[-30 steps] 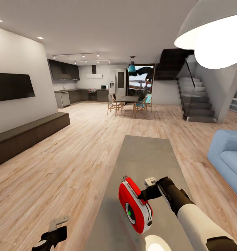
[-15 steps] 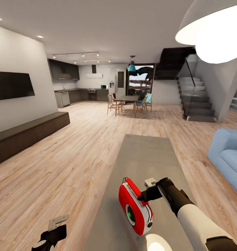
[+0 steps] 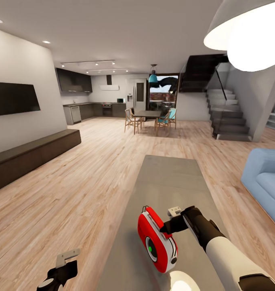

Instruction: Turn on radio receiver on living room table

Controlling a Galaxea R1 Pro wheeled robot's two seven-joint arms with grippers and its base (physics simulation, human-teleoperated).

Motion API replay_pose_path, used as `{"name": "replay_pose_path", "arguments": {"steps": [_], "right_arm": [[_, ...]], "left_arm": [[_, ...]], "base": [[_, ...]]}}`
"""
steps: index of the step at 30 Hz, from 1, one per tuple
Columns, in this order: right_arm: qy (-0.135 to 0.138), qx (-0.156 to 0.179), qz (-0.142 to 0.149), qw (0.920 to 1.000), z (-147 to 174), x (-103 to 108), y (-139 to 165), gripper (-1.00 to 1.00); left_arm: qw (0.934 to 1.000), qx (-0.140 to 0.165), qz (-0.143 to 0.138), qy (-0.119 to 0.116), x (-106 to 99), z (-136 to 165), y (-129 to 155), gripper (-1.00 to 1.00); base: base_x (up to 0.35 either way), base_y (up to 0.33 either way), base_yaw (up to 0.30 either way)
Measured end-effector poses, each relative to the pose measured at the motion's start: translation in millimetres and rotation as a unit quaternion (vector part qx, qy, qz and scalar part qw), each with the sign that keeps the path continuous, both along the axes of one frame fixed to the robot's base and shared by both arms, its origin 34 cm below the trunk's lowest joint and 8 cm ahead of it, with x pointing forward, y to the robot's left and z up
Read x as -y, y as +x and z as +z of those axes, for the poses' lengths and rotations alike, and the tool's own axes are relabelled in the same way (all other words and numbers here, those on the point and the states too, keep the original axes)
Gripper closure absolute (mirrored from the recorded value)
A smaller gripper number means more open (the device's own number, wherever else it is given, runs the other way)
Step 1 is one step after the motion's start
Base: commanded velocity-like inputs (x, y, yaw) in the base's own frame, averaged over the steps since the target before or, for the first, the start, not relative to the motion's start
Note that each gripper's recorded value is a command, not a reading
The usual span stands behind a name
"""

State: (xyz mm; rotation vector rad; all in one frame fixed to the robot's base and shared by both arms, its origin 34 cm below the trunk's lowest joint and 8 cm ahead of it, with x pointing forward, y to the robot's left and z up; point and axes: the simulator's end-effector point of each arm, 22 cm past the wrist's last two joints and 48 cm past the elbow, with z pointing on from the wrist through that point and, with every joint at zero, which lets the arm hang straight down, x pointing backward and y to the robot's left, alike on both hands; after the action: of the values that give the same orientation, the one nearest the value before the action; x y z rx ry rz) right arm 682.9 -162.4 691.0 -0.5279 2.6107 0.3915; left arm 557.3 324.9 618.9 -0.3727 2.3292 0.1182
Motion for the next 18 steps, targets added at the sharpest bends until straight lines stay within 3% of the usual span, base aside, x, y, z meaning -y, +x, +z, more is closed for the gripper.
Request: {"name": "replay_pose_path", "arguments": {"steps": [18], "right_arm": [[-0.001,-0.002,0.000,1.0000,-15,0,-2,1.00]], "left_arm": [[1.0000,0.000,0.000,0.000,0,-15,-1,1.00]], "base": [[0.000,0.000,0.000]]}}
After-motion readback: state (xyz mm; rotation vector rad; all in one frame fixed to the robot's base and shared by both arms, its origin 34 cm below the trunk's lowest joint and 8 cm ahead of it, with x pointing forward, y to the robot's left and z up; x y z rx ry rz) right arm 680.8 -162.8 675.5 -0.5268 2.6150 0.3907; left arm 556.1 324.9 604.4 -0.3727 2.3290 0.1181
